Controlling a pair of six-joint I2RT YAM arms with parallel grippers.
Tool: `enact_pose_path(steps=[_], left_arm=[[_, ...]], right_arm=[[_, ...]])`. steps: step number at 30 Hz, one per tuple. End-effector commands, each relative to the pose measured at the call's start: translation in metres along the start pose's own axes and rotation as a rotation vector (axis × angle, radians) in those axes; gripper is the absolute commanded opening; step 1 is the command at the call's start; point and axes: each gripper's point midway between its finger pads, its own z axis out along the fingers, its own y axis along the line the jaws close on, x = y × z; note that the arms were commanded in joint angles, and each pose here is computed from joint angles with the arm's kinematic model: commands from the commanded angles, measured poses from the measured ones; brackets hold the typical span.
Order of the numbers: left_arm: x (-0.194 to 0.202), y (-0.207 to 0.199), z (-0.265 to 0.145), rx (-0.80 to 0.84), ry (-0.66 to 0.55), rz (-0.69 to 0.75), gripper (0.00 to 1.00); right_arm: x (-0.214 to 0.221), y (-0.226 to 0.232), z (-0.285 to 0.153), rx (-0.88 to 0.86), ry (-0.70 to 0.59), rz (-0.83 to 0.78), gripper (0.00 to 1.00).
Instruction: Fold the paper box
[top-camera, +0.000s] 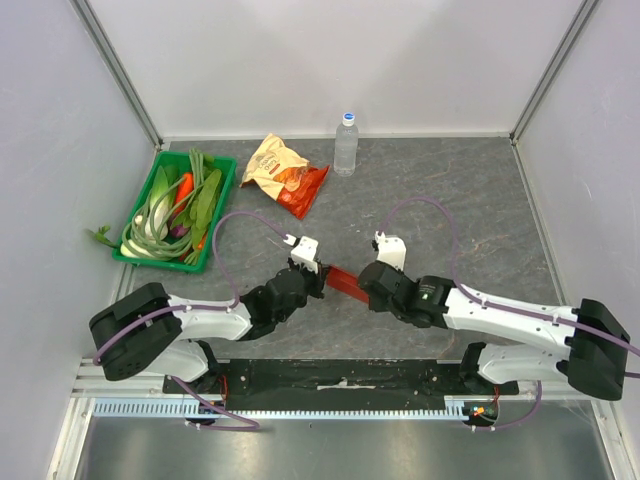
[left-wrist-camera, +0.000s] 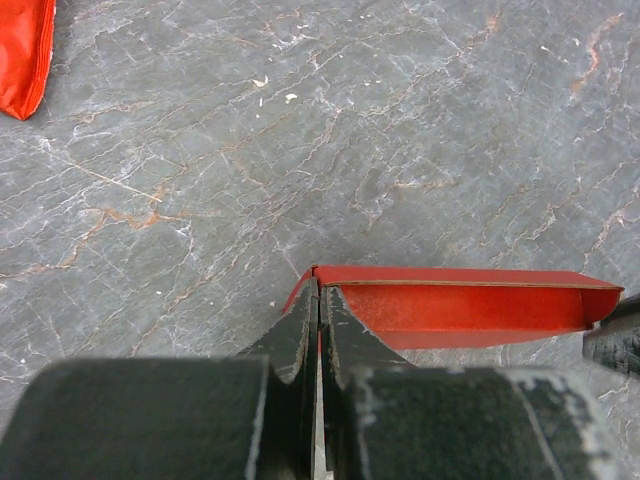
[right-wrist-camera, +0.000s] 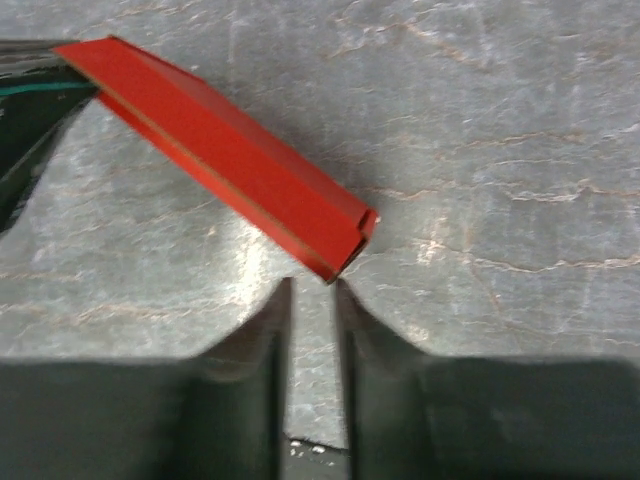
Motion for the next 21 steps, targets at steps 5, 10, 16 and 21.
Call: enact_pose_path(steps=[5,10,16,21], left_arm=[[0.088,0.021,-0.028,-0.038,0.288,0.081,0.02],[0.089,0.022,-0.029,-0.048,0.290,0.088,0.02],[0.093,0.025,-0.031,-0.060,0.293,0.094,0.02],[0.092,0.026,-0.031,-0.071,0.284,0.098,0.02]], right_arm=[[-0.032,0.029,-0.052,-0.257,-0.063,-0.029,0.57],[-0.078,0.019,-0.065,-0.244,-0.140,0.112,0.60],[-0.091,0.033,-0.029,-0.367,-0.152,0.486,0.38],[-0.107,0.056,-0.023,-0.548,-0.228,0.657,0.41]])
